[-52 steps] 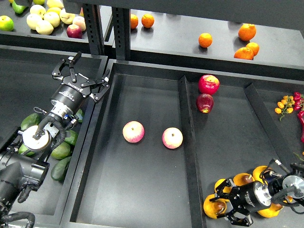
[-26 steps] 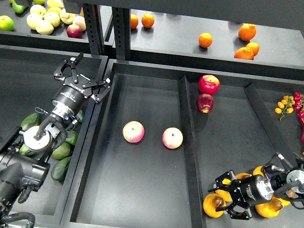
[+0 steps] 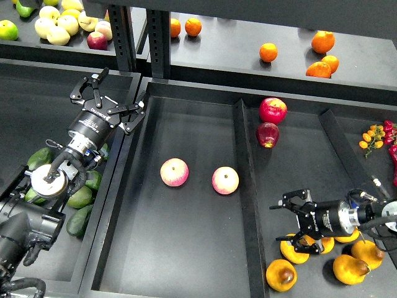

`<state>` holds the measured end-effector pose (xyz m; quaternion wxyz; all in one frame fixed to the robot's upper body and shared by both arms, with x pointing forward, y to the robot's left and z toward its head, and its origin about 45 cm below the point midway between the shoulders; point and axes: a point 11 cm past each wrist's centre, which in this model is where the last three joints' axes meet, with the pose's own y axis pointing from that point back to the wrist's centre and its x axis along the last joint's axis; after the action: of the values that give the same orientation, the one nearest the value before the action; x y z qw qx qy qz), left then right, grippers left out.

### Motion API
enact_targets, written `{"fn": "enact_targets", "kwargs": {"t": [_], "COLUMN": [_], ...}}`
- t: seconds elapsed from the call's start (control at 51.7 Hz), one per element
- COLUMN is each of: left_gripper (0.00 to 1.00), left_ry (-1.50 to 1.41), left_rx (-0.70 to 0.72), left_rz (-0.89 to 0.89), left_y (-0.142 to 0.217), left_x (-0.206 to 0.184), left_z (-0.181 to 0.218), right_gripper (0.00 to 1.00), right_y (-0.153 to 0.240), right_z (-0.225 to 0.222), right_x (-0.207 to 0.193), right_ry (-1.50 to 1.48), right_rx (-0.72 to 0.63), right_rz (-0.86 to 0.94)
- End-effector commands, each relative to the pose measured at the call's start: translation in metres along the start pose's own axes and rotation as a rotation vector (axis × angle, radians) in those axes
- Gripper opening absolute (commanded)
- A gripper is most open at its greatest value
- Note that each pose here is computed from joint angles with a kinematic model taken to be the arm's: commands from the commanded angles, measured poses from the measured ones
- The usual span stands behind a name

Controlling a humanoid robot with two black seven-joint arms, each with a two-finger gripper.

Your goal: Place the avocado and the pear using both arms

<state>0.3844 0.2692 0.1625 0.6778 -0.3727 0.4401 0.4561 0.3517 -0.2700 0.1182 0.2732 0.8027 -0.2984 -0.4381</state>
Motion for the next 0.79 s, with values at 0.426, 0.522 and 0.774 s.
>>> {"fn": "enact_targets", "kwargs": {"t": [0.426, 0.522, 0.774], "left_gripper": [1.00, 1.00, 1.00], "left_ry": [0.000, 0.000, 0.001], "left_rx": [-0.003, -0.003, -0.004], "left_rz": [0.000, -0.002, -0.005], "left_y": [0.000, 0.000, 0.000], "left_x": [0.000, -0.001, -0.002], "left_z": [0.001, 0.001, 0.001], "right_gripper": [1.00, 1.00, 1.00], "right_y": [0.003, -0.005, -0.032], "right_z": [-0.045, -0.049, -0.083], "right_x": [-0.013, -0.020, -0.050], "right_ry": [-0.183, -0.232, -0.403], "right_rx": [0.341, 0.400, 0.615], "right_rz": [-0.148, -0.196, -0.376]}}
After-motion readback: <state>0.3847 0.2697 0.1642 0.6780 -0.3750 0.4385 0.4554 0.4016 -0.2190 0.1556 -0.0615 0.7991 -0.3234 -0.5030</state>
